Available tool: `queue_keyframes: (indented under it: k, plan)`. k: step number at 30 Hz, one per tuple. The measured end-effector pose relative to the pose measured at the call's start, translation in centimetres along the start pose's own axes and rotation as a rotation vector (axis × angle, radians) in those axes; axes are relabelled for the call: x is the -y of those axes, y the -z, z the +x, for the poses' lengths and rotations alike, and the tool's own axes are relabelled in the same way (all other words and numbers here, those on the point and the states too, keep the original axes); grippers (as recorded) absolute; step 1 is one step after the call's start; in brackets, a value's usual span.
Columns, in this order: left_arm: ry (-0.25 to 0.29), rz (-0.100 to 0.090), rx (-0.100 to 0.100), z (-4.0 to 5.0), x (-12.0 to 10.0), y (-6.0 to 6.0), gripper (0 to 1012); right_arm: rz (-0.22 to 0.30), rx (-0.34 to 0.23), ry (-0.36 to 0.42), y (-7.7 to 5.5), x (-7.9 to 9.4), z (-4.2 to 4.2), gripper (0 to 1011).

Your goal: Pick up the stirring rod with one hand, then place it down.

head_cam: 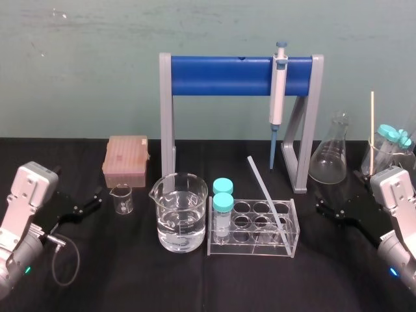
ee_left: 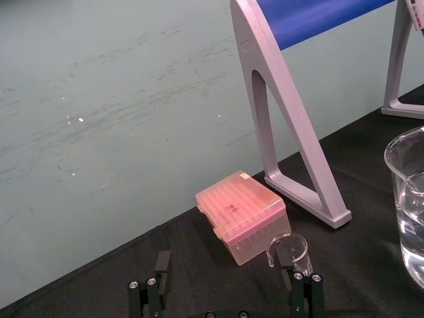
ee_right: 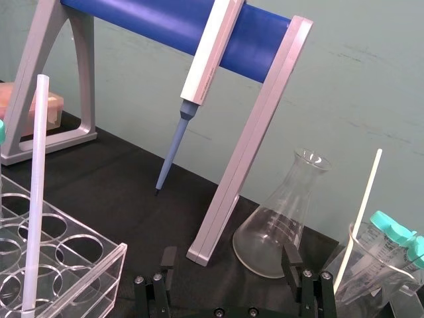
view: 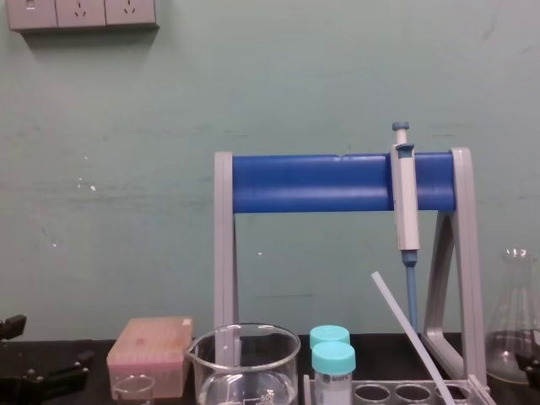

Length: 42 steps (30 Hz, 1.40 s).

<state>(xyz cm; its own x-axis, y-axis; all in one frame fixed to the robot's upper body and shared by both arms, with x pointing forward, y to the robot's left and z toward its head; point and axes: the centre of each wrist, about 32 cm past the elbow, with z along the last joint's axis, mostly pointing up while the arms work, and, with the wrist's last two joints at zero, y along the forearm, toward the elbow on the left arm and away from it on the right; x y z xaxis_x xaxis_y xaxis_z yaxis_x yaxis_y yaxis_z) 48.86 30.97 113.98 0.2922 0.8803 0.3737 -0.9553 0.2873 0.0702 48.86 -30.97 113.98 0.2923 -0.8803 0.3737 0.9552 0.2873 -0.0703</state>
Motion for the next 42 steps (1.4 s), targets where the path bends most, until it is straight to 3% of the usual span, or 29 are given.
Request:
queue_keyframes:
  k: [42]
  plan:
    - [0.000,0.000,0.000,0.00,0.00,0.00,1000,0.000,0.000,0.000,0.00,0.00,0.00,1000]
